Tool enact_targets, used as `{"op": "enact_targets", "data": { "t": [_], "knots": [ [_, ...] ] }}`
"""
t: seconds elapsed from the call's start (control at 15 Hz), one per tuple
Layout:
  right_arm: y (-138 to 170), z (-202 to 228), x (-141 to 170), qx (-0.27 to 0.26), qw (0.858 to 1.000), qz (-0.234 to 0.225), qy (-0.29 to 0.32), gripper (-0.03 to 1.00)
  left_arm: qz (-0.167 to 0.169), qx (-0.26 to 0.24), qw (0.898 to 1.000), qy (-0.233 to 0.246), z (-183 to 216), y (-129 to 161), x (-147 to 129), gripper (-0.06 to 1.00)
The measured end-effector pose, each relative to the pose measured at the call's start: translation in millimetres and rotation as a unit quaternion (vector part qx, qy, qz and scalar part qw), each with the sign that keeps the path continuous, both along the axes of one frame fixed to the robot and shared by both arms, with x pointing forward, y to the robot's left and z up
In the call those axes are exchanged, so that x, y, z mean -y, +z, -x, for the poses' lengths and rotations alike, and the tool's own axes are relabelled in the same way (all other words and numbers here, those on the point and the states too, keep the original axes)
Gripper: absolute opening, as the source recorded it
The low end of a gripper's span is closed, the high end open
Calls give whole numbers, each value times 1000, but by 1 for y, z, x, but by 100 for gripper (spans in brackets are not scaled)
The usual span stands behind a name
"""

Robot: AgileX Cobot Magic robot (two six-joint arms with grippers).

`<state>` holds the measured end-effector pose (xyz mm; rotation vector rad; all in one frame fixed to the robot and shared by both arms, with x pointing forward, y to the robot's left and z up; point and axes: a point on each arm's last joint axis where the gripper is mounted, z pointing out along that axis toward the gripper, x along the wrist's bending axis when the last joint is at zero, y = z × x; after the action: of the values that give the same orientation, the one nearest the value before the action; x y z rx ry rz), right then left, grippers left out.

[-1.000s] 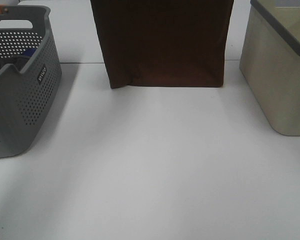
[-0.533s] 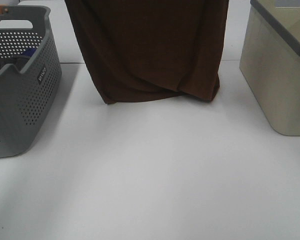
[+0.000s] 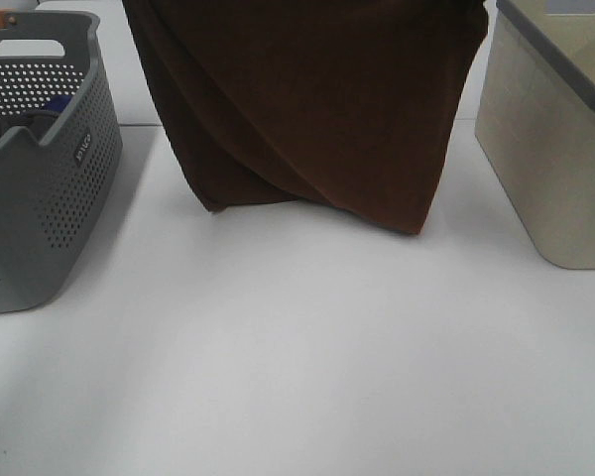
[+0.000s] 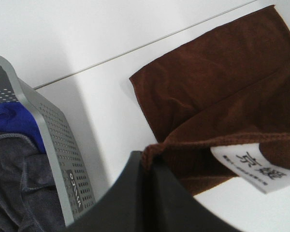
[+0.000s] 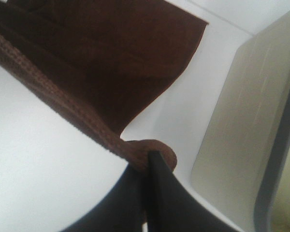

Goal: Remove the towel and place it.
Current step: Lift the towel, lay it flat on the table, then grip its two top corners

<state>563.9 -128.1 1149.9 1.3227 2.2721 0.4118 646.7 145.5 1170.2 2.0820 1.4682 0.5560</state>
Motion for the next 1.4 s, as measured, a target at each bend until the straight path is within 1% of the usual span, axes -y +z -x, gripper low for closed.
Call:
{"op": "enact_targets", "data": {
  "t": [0.13,0.2,0.4,0.53,0.87,1.13,1.27,1.4],
  "knots": [
    [-14,16,4,-41,999,-13,3,0,-4,-13,1000,-13,23,4,3,0],
    [-18,26,6,-57,998,-22,5,0,-8,-29,999,-19,37,0,5,0],
    [-37,59,16,-121,992,-46,5,0,-37,-104,993,-43,83,-34,14,0],
    [-55,83,23,-167,984,-60,3,0,-51,-145,987,-52,116,-53,16,0],
    [-102,139,46,-266,961,-68,-13,0,-48,-204,976,-56,184,-78,23,0],
    [-125,171,58,-311,947,-78,-14,0,-85,-259,960,-70,224,-116,40,0],
    [-131,183,63,-324,942,-83,-16,0,-100,-273,953,-85,242,-125,49,0],
    [-137,194,69,-334,939,-79,-18,0,-103,-287,947,-100,258,-131,58,0]
  ]
}}
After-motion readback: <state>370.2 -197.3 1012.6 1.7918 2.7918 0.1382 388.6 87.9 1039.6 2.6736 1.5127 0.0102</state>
